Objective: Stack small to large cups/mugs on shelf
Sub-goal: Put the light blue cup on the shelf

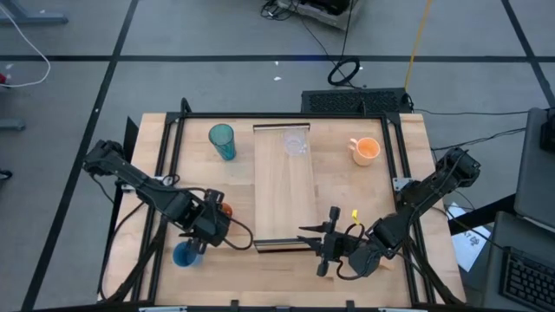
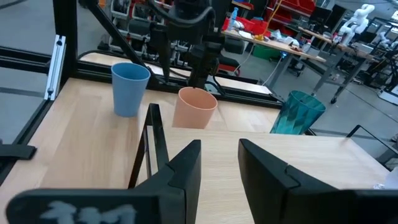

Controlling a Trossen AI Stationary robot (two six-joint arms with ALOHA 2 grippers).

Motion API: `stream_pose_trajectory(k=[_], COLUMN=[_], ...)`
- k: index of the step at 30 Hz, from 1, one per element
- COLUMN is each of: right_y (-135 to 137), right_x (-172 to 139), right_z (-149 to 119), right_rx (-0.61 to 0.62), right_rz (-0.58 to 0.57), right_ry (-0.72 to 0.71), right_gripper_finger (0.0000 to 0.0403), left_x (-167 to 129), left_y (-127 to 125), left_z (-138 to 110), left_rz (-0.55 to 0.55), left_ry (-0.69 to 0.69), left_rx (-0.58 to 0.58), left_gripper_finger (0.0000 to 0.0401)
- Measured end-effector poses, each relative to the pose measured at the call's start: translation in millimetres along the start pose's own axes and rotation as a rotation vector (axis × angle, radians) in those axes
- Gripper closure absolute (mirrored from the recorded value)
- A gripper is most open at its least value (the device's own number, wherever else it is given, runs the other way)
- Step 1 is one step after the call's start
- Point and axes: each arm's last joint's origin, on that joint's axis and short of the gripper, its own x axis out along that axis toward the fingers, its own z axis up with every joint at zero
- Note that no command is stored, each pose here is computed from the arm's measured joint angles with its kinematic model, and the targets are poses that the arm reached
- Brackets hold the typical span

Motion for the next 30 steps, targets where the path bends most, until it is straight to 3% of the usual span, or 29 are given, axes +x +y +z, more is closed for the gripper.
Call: stream_pose_trajectory(k=[10,23,30], right_y=[0.0,0.0,1.0], right_x=[0.0,0.0,-1.3], right_z=[0.6,0.6,-0.7], right_rx=[-0.018,-0.022,-0.035], right_rz=[0.001,0.001,0.005], right_ry=[-0.004,-0.004,0.004], right_gripper_finger=[0.0303,0.0303,0.0303], left_x=[-0.6,-33.4,-36.6], left_y=[-4.0,9.7,-15.3], left_z=[-1.1,-7.2,-13.5], left_rz=[0.009,-0.022,-0.087], left_ry=[-0.005,-0.133,-0.133], left_rx=[0.018,-0.011,0.118], left_gripper_finger=[0.0178,0.0178,0.0178])
